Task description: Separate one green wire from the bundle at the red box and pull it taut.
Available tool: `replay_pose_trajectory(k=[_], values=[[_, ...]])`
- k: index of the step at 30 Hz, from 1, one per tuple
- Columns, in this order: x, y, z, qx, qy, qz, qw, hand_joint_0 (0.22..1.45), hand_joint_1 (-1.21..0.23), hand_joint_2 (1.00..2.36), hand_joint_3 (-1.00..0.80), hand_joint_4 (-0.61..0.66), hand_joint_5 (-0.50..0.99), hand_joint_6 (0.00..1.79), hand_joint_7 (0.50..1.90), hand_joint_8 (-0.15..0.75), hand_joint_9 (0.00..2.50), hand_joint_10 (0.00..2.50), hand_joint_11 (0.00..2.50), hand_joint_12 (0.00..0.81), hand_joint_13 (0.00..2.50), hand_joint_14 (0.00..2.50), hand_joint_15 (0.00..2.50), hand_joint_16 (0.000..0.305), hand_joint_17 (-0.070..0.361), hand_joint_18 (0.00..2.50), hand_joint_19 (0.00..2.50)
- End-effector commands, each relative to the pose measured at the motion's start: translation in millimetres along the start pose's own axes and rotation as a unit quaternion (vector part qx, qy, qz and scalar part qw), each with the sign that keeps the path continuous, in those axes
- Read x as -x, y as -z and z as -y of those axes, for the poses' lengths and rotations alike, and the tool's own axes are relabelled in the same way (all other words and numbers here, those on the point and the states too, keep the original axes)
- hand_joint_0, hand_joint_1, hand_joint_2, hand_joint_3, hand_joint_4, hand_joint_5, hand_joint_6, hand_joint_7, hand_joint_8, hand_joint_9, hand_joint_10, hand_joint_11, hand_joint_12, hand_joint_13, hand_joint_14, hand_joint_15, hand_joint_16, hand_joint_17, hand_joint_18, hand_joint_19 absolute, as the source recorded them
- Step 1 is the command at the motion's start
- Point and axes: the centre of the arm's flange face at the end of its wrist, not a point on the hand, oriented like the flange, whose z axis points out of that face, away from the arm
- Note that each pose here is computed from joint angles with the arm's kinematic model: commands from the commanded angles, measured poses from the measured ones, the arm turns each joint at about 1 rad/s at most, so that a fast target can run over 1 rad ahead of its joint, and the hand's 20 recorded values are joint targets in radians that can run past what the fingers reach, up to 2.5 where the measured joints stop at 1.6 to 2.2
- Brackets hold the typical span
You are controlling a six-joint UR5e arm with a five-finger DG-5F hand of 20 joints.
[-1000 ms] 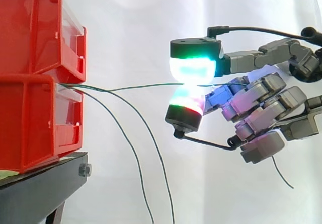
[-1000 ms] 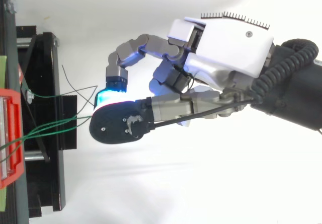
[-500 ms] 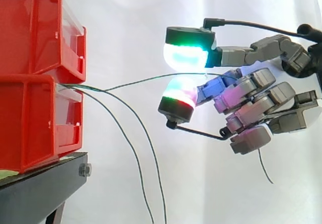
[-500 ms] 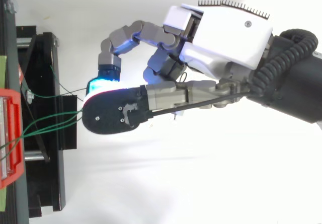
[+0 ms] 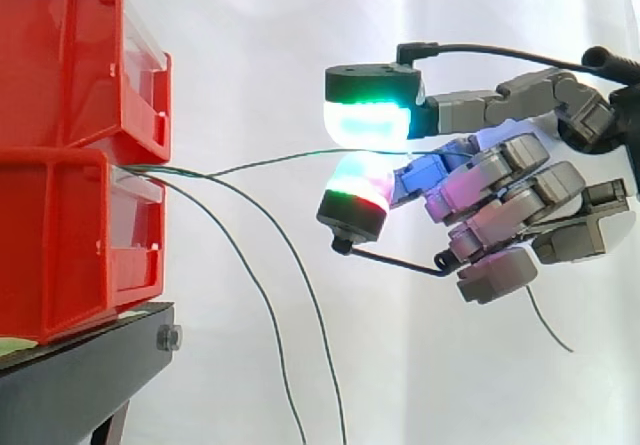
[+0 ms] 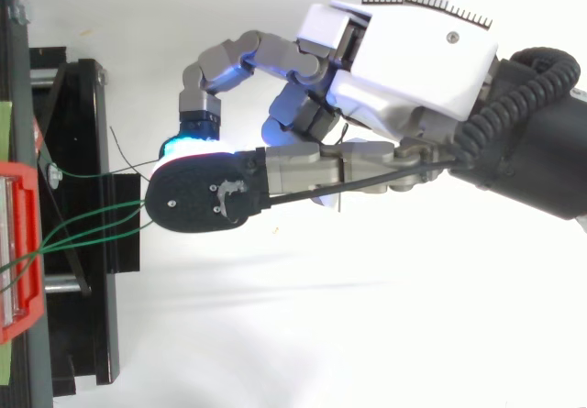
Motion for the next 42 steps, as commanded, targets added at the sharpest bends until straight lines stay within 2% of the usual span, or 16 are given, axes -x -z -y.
replay_pose_trajectory(k=[1,4,6,11,16,29,35,37,40,42], values=[[0.3,-0.2,0.1,0.0,0.0,0.0,1.0,0.61,-0.7,1.02,-0.1,0.08,-0.12,0.91,1.16,0.308,1.38,1.4,1.25,0.389,1.36,2.23,0.79,0.064,0.145,1.3,1.19],[0.4,0.0,0.9,-0.001,0.001,0.0,1.0,0.6,-0.66,1.02,-0.2,0.12,-0.13,0.9,1.17,0.264,1.35,1.29,1.38,0.353,1.32,2.2,0.86,0.056,0.125,1.22,1.24],[0.4,0.0,0.2,-0.001,0.0,0.0,1.0,0.57,-0.59,1.01,-0.39,0.13,-0.14,0.89,1.16,0.257,1.35,1.27,1.39,0.339,1.3,2.2,0.86,0.053,0.12,1.21,1.26],[-2.7,1.2,1.6,-0.002,0.002,-0.002,1.0,0.55,-0.55,1.0,-0.47,0.14,-0.14,0.89,1.16,0.26,1.35,1.28,1.38,0.346,1.31,2.21,0.83,0.055,0.123,1.22,1.24],[-3.3,2.0,5.2,-0.005,0.003,-0.002,1.0,0.55,-0.56,1.0,-0.46,0.15,-0.14,0.89,1.16,0.258,1.35,1.28,1.39,0.353,1.31,2.22,0.82,0.055,0.123,1.22,1.25],[-3.9,2.2,5.7,-0.004,0.004,0.0,1.0,0.6,-0.66,1.02,-0.2,0.11,-0.14,0.9,1.18,0.258,1.36,1.27,1.39,0.332,1.31,2.16,0.87,0.053,0.118,1.21,1.25],[-3.2,2.3,10.9,-0.006,0.005,0.002,1.0,0.61,-0.69,1.02,-0.13,0.09,-0.13,0.91,1.18,0.28,1.37,1.34,1.33,0.364,1.35,2.14,0.86,0.058,0.13,1.25,1.22],[-4.0,2.3,11.1,-0.004,0.004,0.003,1.0,0.59,-0.64,1.02,-0.28,0.14,-0.14,0.9,1.16,0.25,1.35,1.28,1.41,0.344,1.32,2.13,0.9,0.053,0.119,1.2,1.25],[-4.3,1.4,11.6,0.0,0.002,0.004,1.0,0.55,-0.56,1.0,-0.48,0.16,-0.14,0.89,1.14,0.263,1.35,1.3,1.37,0.351,1.32,2.18,0.85,0.056,0.125,1.22,1.24],[-4.5,1.3,11.5,0.0,0.001,0.003,1.0,0.53,-0.54,1.0,-0.5,0.16,-0.14,0.89,1.14,0.266,1.34,1.31,1.36,0.355,1.32,2.19,0.84,0.057,0.128,1.23,1.23]])
